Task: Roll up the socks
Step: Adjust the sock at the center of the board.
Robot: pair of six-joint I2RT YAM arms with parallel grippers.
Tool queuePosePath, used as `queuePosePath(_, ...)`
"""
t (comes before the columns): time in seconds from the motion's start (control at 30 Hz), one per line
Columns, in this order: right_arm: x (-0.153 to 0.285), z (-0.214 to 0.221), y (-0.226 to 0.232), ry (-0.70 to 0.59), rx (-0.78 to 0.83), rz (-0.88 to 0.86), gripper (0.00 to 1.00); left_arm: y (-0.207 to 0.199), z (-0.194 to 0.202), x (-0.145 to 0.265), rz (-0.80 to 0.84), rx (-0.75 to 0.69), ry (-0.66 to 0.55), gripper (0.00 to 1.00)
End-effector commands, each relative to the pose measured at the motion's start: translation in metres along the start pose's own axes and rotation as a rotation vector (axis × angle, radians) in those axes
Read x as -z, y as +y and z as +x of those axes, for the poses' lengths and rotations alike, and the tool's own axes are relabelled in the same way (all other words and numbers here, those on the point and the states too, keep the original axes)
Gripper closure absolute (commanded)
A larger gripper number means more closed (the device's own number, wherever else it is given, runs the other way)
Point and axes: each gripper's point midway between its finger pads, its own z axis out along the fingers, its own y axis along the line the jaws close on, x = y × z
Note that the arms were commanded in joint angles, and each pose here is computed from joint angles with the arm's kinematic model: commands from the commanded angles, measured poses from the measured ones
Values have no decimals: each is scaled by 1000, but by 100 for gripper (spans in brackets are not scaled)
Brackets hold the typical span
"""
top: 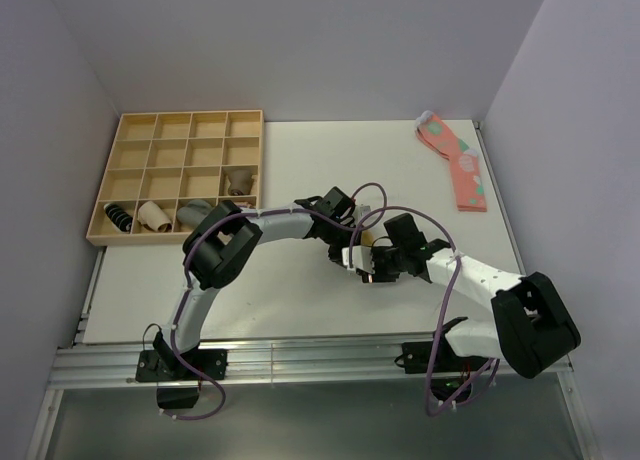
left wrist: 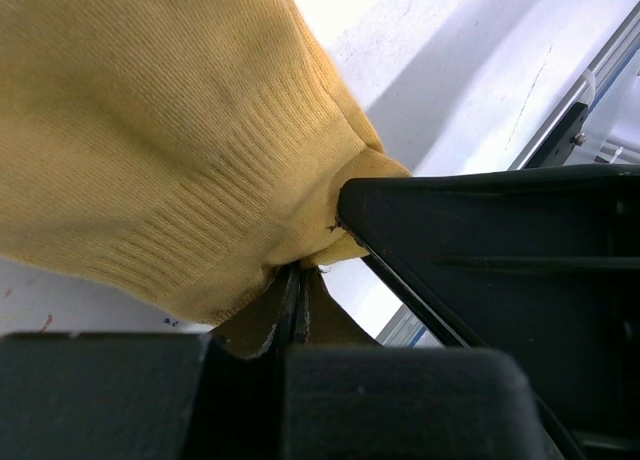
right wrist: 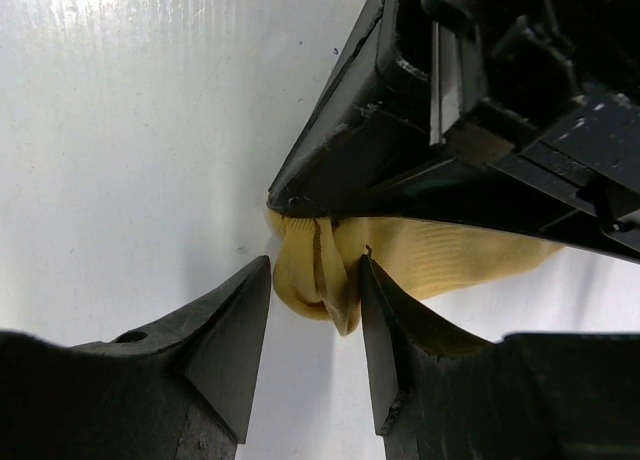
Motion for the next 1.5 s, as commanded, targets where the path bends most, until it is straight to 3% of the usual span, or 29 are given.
queuePosePath(0.0,3,-6,-8,-5,19,12,51,20,4,-8,-65,5,16,100)
queuePosePath(0.73,1,-7,-14,-12,-31,55,50,19,3,-9,-57,10,19,100)
queuePosePath(1.47,1,-9,-34,-4,-180,48,93,11,-1,0,-39,41,-35,97)
